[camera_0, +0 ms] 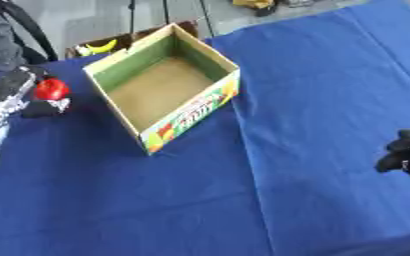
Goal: Pick up objects on the table and place them in the box.
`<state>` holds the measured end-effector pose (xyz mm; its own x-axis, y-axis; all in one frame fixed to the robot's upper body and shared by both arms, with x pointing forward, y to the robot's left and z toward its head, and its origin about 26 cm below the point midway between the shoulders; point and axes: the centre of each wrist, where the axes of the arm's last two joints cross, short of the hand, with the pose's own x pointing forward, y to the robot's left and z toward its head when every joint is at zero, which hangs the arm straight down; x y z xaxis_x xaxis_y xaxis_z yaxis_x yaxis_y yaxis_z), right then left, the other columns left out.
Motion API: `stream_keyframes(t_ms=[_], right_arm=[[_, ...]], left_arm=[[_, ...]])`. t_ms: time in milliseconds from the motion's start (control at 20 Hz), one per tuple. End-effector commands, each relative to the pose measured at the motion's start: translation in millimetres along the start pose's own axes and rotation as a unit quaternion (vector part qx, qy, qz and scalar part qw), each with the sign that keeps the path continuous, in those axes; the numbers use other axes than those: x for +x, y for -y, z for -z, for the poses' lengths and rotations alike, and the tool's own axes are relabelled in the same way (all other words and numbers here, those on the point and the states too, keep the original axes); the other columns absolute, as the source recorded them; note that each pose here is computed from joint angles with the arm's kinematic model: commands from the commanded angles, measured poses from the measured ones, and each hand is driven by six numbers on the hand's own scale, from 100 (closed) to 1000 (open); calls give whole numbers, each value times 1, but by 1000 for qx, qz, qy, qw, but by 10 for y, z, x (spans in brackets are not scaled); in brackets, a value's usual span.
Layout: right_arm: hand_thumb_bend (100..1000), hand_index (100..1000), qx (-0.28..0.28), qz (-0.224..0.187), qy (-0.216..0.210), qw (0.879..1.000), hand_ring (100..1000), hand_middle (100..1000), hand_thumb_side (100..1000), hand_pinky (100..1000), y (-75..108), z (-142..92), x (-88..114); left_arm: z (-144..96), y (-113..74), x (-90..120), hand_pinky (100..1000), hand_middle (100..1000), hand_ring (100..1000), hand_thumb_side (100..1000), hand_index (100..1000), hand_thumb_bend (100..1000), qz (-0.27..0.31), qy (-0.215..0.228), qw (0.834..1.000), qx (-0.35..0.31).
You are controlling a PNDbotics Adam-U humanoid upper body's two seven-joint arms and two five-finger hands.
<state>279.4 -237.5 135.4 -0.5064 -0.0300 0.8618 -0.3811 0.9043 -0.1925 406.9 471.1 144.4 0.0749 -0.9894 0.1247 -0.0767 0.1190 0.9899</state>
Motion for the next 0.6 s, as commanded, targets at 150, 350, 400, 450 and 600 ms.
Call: stream_keyframes(t_ms=[150,350,400,450,600], right_arm=[[100,760,4,-6,11,1000,586,606,868,596,11,10,64],[100,760,4,-6,10,1000,586,607,868,597,12,8,64],[100,761,4,-6,9,1000,586,607,868,597,12,8,63],[100,761,4,-6,9,1000,586,607,869,597,12,7,63],[100,761,4,-6,9,1000,586,607,869,598,12,6,62]], left_arm=[[-9,-156,-58,522,677,627,295,803,245,24,-3,999,-26],[-9,-161,-50,445,655,590,185,793,100,28,-8,999,-40],[-10,-160,-49,436,654,577,190,791,100,28,-10,999,-41],[-11,-158,-48,428,653,566,194,790,100,28,-11,999,-42],[-13,-156,-47,395,643,550,224,780,100,25,-15,999,-37]])
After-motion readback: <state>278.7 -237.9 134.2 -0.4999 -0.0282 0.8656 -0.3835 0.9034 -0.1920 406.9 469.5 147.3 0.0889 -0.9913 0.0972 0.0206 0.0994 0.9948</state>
